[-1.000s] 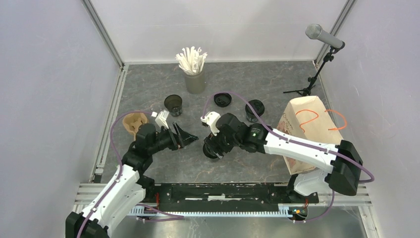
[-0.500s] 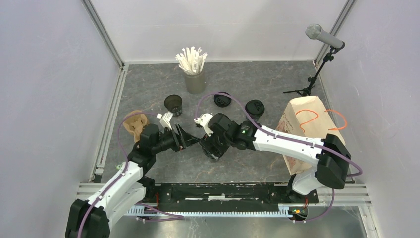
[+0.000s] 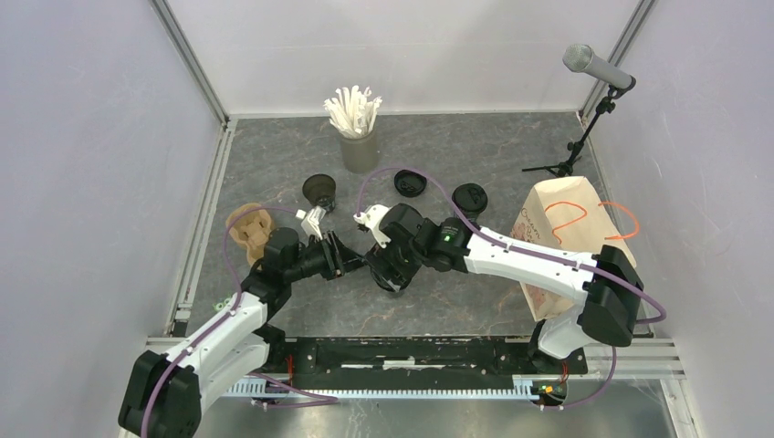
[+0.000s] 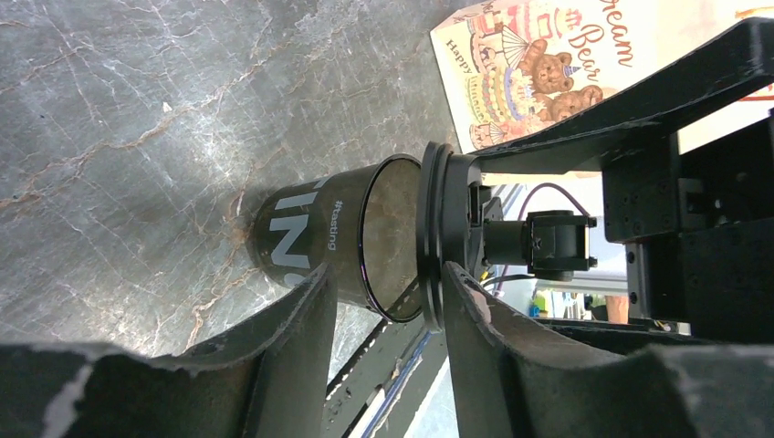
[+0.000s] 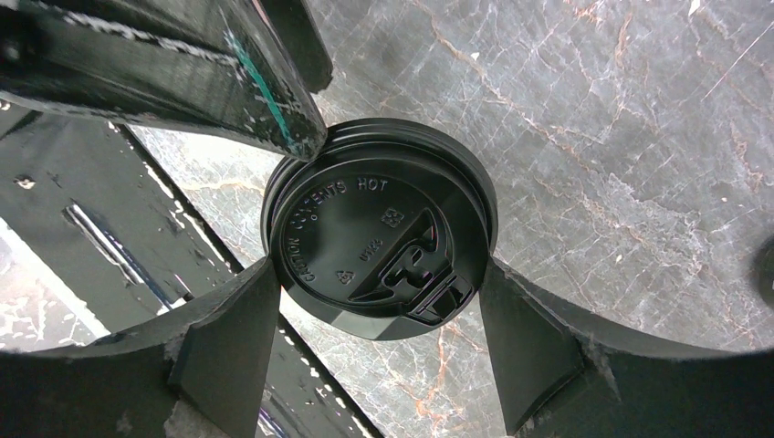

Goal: Pack the takeout coffee

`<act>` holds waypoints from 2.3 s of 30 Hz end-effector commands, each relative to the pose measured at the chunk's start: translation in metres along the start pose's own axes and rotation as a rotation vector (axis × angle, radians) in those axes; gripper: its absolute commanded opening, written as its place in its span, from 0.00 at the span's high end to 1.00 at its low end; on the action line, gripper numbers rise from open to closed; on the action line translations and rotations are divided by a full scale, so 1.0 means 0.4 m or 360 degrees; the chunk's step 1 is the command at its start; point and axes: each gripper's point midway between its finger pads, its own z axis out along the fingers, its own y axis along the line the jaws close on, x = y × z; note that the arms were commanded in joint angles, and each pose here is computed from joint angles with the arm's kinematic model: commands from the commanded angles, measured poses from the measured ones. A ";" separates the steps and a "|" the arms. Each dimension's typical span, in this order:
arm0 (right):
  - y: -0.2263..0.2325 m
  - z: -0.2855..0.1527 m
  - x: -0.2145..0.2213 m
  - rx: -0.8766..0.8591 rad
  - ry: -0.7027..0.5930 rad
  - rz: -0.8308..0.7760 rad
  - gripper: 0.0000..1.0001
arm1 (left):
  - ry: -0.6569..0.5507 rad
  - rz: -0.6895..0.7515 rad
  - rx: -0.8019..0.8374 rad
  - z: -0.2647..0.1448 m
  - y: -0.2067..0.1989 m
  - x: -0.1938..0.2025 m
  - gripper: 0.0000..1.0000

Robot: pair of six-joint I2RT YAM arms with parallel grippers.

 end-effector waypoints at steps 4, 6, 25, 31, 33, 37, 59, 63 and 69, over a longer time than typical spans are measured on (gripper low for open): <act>0.003 -0.031 -0.040 0.0009 -0.0008 -0.0020 0.25 | -0.0011 0.0032 0.0065 0.005 -0.024 -0.002 0.47; -0.001 -0.028 -0.029 0.0017 0.0027 -0.0027 0.25 | -0.0013 0.0027 0.0056 0.005 -0.020 -0.001 0.41; 0.002 0.015 -0.014 0.0018 0.0150 -0.0061 0.22 | 0.0013 0.0020 0.0023 0.014 0.003 0.016 0.47; 0.005 0.016 -0.025 0.0008 0.0123 -0.0064 0.18 | 0.0034 0.0020 0.0006 0.021 0.013 0.024 0.47; 0.005 0.017 -0.027 0.0008 0.0127 -0.0070 0.16 | 0.0048 0.0021 0.0007 0.025 0.014 0.029 0.47; 0.003 0.018 -0.030 0.0015 0.0120 -0.0074 0.14 | 0.0063 0.0024 0.0013 0.031 0.014 0.033 0.44; 0.000 -0.009 -0.046 0.0017 0.0052 -0.0095 0.12 | 0.0060 0.0106 0.0020 0.038 0.003 0.030 0.23; -0.011 -0.036 -0.051 0.0043 0.0020 -0.0113 0.09 | 0.0059 0.0159 0.0035 0.042 -0.007 0.027 0.21; -0.028 -0.066 -0.056 0.0069 -0.0059 -0.0088 0.08 | 0.0062 0.0193 0.0020 0.050 -0.005 0.025 0.23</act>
